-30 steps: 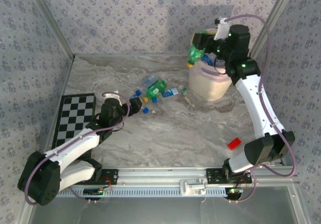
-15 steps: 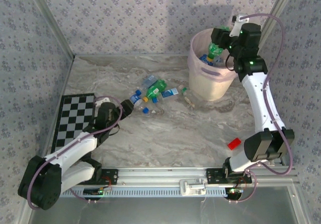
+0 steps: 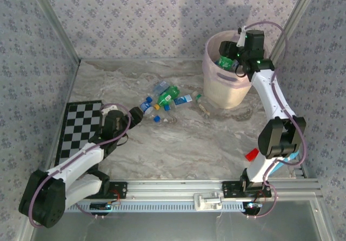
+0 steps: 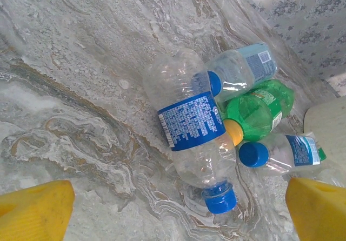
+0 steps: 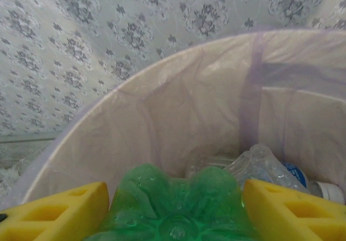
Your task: Put the plastic bottles in the bin
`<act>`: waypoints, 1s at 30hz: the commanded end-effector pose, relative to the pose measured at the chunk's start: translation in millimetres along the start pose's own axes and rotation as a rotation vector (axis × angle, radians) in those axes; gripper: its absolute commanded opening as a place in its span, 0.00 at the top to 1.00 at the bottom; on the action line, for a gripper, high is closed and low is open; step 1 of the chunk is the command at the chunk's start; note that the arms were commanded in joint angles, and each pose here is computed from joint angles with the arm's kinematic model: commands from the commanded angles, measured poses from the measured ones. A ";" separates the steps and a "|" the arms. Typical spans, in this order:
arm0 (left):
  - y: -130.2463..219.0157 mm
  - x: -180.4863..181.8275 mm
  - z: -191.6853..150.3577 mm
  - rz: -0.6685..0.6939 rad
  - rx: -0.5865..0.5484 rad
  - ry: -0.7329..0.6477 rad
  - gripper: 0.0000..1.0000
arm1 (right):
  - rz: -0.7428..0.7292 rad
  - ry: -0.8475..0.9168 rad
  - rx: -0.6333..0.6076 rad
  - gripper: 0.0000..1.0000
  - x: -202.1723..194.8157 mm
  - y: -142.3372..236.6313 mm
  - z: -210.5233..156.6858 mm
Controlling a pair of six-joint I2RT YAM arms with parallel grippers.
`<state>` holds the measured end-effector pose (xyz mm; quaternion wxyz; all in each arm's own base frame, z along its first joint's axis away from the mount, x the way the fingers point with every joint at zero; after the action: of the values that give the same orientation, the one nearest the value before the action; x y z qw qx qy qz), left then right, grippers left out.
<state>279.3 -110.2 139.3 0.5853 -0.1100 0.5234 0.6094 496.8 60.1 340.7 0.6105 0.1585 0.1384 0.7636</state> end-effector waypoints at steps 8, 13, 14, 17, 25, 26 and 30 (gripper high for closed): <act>9.4 0.7 6.8 -0.002 -0.033 0.005 0.00 | -0.070 0.058 -0.170 0.00 1.4 54.1 73.4; 10.4 2.4 7.8 0.001 -0.042 0.003 0.00 | -0.106 0.091 -0.249 0.00 3.6 97.1 89.8; 10.3 2.6 7.9 0.001 -0.043 0.003 0.00 | -0.103 0.087 -0.255 0.00 5.3 103.1 88.6; 8.5 2.0 7.9 0.002 -0.043 0.004 0.00 | -0.036 0.073 -0.267 0.00 16.5 117.2 80.3; 1.4 -5.6 6.6 -0.002 -0.019 -0.003 0.00 | 0.176 0.102 -0.190 0.01 66.9 134.8 22.8; 0.4 -5.7 5.9 -0.001 -0.014 -0.003 0.00 | 0.192 0.108 -0.174 0.02 73.1 136.4 13.8; -3.8 -7.8 4.9 0.000 -0.004 -0.001 0.00 | 0.261 0.129 -0.113 0.05 104.1 143.7 -28.7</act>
<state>276.9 -106.8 128.3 0.5724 -0.0921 0.5258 0.6224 357.6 115.4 382.5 0.5299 0.0973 0.1136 0.8347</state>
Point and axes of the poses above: each hand's point on the last joint's axis, 136 mm out from that joint toward the fingers, its own y axis back along the fingers, its own x axis along the line the jaws close on, z = x × y, the point moved 3 cm from there along y, back along the fingers, and after that the axes turned 13 degrees about y, right-handed, at the moved point
